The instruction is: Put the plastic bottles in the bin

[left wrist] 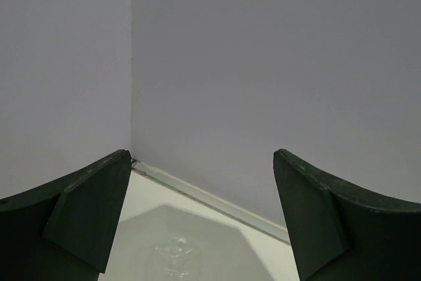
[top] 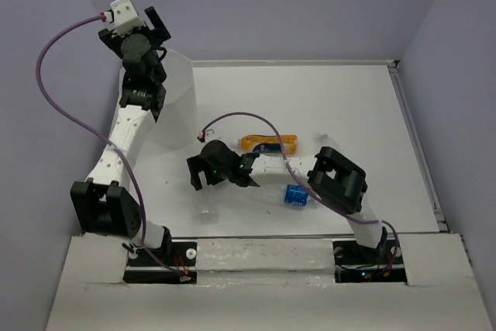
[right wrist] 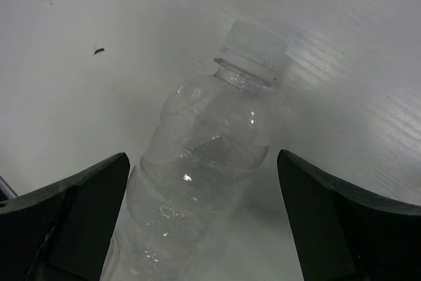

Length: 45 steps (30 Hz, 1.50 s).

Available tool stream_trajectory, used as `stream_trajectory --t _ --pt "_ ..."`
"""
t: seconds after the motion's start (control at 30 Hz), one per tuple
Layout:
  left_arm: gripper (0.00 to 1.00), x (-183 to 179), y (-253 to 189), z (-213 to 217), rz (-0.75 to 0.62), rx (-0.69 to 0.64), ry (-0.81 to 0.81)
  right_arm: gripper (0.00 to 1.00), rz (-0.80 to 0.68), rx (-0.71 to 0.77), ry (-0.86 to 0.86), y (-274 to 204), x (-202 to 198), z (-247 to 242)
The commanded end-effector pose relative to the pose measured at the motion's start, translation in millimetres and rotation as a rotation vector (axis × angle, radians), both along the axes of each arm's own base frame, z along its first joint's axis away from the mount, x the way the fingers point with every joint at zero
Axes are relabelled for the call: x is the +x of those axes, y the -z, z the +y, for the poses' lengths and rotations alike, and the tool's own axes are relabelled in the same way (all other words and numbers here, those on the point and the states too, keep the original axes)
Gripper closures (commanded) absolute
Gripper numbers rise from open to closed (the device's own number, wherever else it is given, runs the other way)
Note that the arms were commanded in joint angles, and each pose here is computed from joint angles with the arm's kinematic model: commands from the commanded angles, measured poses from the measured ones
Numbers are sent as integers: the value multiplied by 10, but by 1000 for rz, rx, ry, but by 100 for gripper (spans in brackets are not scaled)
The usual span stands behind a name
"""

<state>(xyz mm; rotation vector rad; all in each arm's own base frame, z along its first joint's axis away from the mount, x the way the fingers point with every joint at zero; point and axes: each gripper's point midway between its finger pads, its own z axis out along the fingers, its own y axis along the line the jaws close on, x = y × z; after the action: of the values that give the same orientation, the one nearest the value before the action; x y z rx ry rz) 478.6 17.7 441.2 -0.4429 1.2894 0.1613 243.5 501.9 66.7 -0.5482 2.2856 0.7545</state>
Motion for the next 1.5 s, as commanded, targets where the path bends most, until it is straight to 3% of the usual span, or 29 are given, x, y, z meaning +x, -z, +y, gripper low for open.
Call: stream_trajectory --t 0.0,0.1,0.17,0.3,0.47,0.63,0.9,0.93,1.13,1.2,1.23,1.43,1.47 --pt "1 -569 -807 -316 -219 -133 198 0 -6 0 66 21 123 83" --pt "1 -780 -804 -570 -202 -175 337 10 -1 -1 79 57 137 90" --pt "1 -897 -754 -743 -179 -194 421 25 -11 5 101 1 163 63" --pt "1 -1227 -412 -994 -65 -206 577 42 -65 2 137 -169 84 -131" --pt "1 -1599 119 -934 63 -198 583 47 -183 88 153 -926 84 -412" --pt "1 -2162 799 -637 156 -261 480 51 -452 180 196 -2201 239 -746" --pt "1 -2622 1204 -339 190 -322 361 54 -750 266 241 -3476 716 -688" --pt "1 -2632 1236 -374 203 -327 376 54 -806 329 246 -3830 789 -680" --pt "1 -2653 1625 -737 316 -470 505 57 -942 443 219 -4307 1172 -201" --pt "1 -2667 1721 -876 347 -512 560 58 -1009 524 264 -4693 1269 -250" --pt "1 -2691 1844 -1013 388 -537 615 58 -1011 531 255 -4554 1358 -73" --pt "1 -2772 2243 -1437 504 -644 783 60 -1135 768 278 -4860 1464 -6" --pt "1 -2779 2270 -1459 510 -649 791 60 -1134 763 258 -4674 1524 135"
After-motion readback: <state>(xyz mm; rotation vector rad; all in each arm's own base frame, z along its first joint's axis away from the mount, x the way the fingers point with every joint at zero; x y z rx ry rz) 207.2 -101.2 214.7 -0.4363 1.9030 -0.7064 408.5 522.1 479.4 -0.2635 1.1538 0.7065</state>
